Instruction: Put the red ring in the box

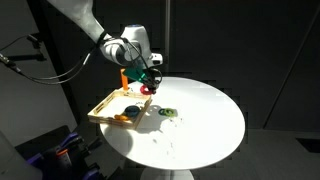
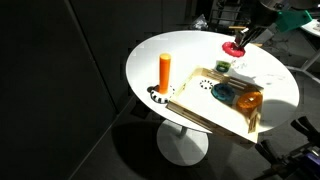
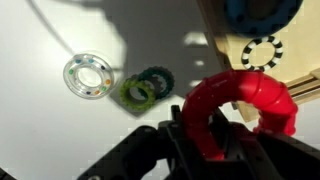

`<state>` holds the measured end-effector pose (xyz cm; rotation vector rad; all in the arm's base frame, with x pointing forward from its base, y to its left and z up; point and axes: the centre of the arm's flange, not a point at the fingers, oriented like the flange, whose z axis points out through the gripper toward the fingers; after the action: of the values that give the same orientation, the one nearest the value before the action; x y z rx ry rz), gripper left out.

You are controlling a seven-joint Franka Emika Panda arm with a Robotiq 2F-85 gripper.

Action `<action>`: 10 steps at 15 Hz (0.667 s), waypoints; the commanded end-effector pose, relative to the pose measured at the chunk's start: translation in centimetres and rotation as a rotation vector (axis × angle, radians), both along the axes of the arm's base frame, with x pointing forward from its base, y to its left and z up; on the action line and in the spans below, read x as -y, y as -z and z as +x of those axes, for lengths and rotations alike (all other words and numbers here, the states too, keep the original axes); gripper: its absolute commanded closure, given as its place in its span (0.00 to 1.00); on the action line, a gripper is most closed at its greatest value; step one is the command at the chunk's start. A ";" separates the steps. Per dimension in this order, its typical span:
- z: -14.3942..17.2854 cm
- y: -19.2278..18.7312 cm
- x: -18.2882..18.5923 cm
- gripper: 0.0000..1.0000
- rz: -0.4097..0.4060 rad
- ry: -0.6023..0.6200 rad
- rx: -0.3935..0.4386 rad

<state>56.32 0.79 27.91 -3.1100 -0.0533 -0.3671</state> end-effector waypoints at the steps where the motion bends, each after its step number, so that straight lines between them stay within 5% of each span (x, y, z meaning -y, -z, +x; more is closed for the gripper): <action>1: -2.3 -2.1 -2.3 0.91 0.037 -0.048 -0.036; 3: -3.3 -2.5 -3.4 0.89 0.040 -0.076 -0.056; 5: -4.1 -3.0 -4.1 0.41 0.027 -0.094 -0.077; 7: -4.7 -3.7 -4.2 0.38 0.019 -0.106 -0.097; 10: -5.3 -5.0 -4.1 0.17 0.020 -0.129 -0.120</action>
<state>52.35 5.42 30.80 -3.0856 -0.1924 -0.2082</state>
